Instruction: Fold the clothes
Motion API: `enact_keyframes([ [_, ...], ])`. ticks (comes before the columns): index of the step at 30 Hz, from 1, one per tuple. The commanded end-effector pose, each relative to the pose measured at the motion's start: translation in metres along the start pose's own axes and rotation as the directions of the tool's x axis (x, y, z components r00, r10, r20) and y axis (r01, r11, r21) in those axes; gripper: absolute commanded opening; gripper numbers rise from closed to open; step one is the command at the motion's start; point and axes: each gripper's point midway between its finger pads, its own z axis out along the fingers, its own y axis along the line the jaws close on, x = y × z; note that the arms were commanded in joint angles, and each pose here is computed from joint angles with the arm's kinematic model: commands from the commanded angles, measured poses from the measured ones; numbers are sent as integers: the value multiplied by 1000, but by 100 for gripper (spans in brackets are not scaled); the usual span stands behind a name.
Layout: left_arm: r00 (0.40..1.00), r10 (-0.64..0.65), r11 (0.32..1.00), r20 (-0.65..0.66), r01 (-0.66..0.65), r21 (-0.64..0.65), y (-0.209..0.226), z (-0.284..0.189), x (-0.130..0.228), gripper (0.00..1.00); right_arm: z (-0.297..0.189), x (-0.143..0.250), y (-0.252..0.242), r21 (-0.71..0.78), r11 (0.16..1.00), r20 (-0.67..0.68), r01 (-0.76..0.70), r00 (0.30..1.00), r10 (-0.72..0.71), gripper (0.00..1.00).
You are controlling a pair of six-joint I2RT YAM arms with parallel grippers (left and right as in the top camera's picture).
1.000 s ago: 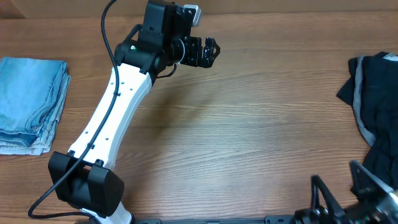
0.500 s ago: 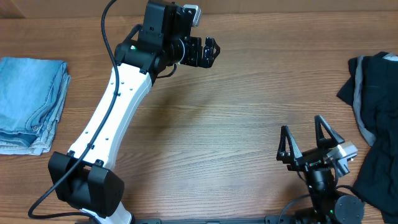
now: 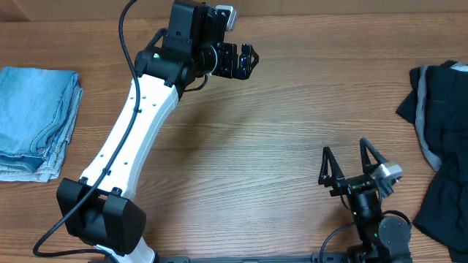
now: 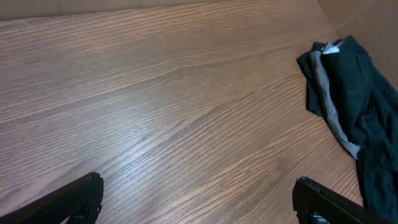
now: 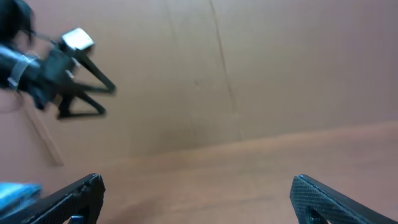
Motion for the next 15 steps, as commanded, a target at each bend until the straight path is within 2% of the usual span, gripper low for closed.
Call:
enact_keyframes([
  [1, 1000, -16, 1000, -12, 15, -4, 4, 6, 4, 100, -1, 17, -17, 70, 998, -59, 6, 998, -2, 100],
  [5, 1000, -16, 1000, -13, 16, -4, 4, 6, 4, 100, -4, 37, -25, 92, 993, -144, 79, 987, -65, 100],
  [15, 1000, -16, 1000, -13, 16, -4, 4, 6, 4, 100, -4, 36, -25, 94, 992, -143, 78, 988, -64, 100],
])
